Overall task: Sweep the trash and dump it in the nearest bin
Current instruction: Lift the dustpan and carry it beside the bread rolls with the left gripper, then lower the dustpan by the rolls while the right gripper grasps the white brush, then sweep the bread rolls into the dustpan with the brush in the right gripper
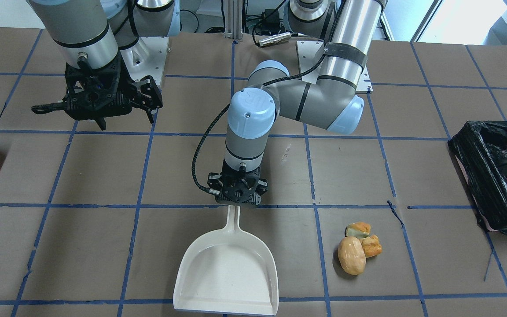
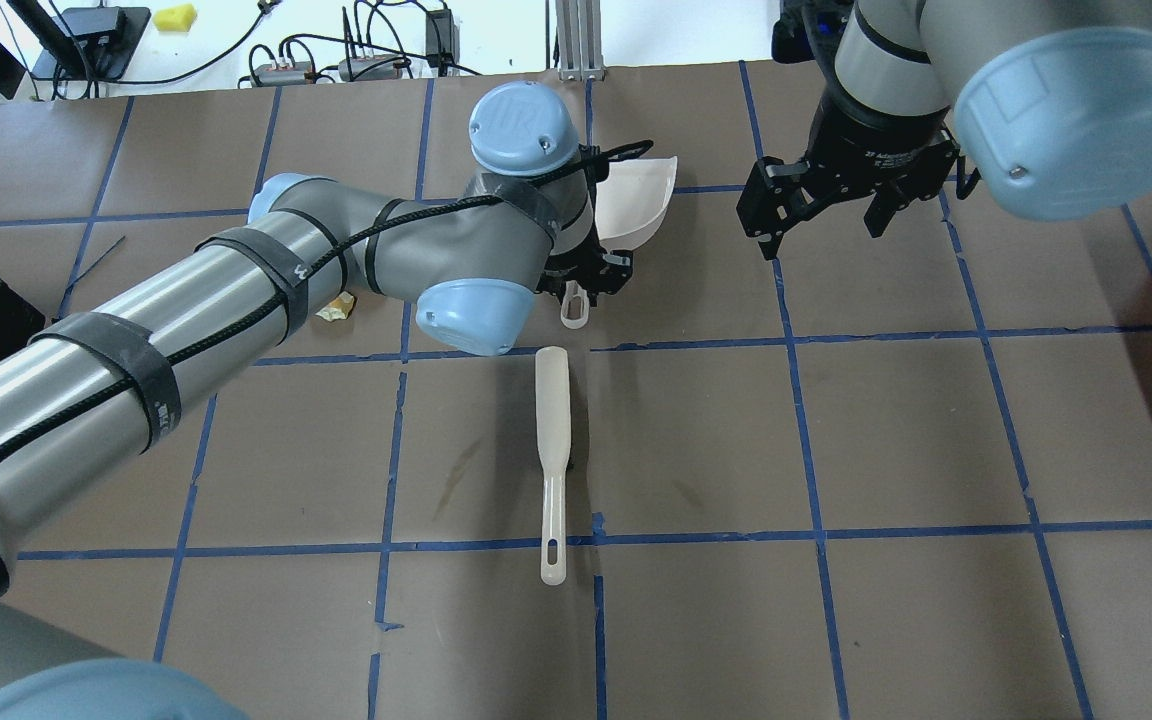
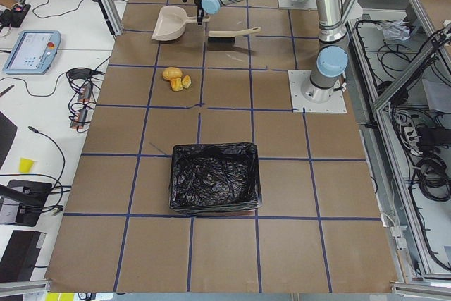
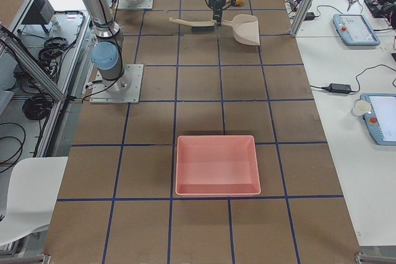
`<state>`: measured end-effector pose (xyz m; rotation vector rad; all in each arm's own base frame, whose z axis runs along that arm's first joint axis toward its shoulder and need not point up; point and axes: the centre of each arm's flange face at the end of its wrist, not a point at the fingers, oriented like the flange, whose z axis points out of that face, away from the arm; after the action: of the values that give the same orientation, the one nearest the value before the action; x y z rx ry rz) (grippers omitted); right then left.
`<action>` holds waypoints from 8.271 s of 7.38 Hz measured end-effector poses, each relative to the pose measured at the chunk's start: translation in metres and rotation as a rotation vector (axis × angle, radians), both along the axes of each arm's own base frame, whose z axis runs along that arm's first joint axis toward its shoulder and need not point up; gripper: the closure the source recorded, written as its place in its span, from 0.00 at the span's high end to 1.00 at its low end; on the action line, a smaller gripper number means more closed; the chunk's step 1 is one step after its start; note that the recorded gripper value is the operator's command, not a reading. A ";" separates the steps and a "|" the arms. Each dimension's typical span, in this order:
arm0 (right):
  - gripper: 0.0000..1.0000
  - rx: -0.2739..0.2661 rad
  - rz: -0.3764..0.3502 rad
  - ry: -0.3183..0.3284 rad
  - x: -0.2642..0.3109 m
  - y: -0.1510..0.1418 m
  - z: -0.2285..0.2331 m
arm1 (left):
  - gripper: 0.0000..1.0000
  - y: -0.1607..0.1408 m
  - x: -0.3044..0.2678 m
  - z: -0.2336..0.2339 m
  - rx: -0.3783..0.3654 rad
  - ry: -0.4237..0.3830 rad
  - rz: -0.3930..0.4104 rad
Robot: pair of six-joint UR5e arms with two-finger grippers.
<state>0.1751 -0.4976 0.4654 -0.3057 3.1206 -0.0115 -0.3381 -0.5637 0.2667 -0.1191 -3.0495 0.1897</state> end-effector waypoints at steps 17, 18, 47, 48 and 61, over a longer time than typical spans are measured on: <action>0.92 0.083 0.044 0.050 0.238 0.154 -0.213 | 0.00 -0.007 0.556 0.059 0.123 -0.126 -1.069; 0.91 0.088 0.045 0.055 0.240 0.159 -0.218 | 0.00 -0.012 0.563 0.052 0.118 -0.133 -1.103; 0.00 0.111 -0.540 0.010 0.409 -0.012 -0.152 | 0.01 -0.028 0.555 -0.015 0.165 -0.136 -1.297; 0.00 0.097 -0.494 0.041 0.415 -0.022 -0.155 | 0.01 -0.028 0.555 -0.015 0.165 -0.135 -1.295; 0.00 0.121 0.207 0.004 0.515 0.012 -0.208 | 0.01 -0.027 0.555 -0.010 0.162 -0.143 -1.285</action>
<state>0.6904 -0.4851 0.2575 -0.6232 3.0591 0.1781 0.2172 -0.5911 0.2569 -1.9639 -2.4285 -0.1681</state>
